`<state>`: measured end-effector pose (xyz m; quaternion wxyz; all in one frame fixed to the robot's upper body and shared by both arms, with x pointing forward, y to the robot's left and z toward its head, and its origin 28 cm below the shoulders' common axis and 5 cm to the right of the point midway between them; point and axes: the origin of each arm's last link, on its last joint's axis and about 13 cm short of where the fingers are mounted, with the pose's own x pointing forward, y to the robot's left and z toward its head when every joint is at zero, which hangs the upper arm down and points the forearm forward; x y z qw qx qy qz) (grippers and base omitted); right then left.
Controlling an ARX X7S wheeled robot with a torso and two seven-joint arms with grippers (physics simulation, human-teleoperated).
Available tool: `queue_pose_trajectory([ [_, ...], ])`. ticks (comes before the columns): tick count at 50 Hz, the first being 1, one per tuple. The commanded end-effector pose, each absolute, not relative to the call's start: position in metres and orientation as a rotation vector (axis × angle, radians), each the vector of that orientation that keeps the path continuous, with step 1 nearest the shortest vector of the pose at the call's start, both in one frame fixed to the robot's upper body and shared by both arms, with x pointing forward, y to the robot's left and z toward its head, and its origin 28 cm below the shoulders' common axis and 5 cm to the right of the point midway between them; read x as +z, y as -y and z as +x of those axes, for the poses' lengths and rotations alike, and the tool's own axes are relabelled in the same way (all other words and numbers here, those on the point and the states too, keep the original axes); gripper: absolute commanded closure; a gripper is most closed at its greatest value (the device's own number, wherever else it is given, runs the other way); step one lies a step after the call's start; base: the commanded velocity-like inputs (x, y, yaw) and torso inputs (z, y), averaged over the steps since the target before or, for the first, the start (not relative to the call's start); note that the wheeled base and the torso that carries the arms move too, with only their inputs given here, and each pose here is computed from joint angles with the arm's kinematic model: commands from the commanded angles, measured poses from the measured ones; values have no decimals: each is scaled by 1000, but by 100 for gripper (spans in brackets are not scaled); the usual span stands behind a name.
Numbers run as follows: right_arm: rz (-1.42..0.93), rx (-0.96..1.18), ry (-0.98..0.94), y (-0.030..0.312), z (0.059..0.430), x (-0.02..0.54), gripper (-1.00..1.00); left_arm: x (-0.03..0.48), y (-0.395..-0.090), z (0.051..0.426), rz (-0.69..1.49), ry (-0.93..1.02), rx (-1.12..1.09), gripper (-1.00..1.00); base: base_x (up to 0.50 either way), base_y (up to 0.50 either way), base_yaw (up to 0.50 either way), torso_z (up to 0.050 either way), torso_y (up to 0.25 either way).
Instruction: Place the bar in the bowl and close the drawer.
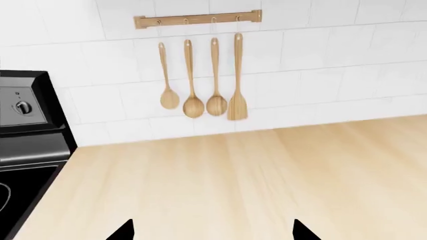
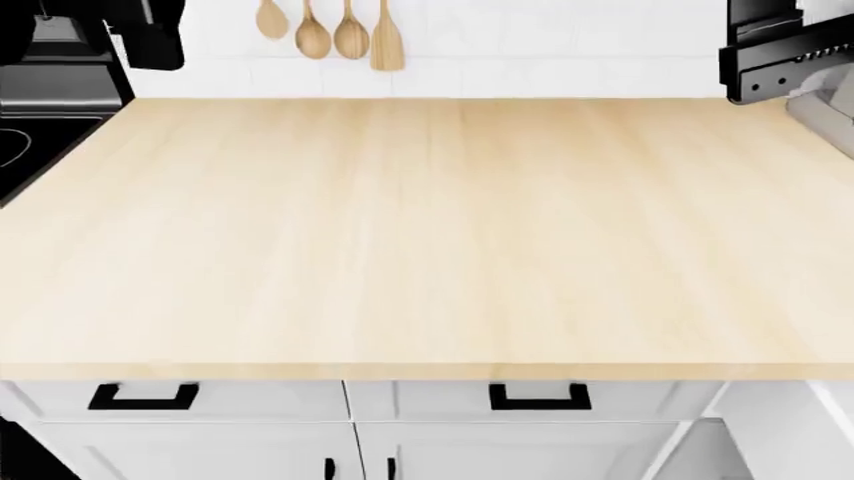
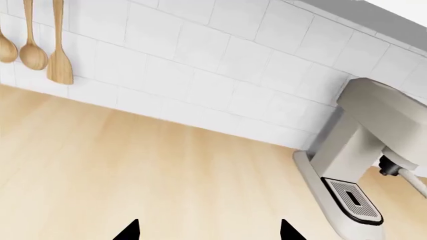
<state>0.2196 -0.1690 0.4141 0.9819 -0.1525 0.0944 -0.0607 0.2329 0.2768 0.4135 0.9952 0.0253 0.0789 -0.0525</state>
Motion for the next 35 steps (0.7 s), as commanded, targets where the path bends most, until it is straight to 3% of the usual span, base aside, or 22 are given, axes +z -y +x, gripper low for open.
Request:
queue_pose_trajectory([
  [1,-283,-106,-218,171,225,400,-100,402,-276,234,46,-176,-117,-100,500,238,0,0,0],
  [5,-263,-95,-246,173,223,388,-100,391,-275,229,41,-191,-145,-100,450,239,0,0,0],
  [35,-262,117,-342,158,200,299,-100,310,-266,194,29,-322,-382,-100,-1,0,-33,0,0],
])
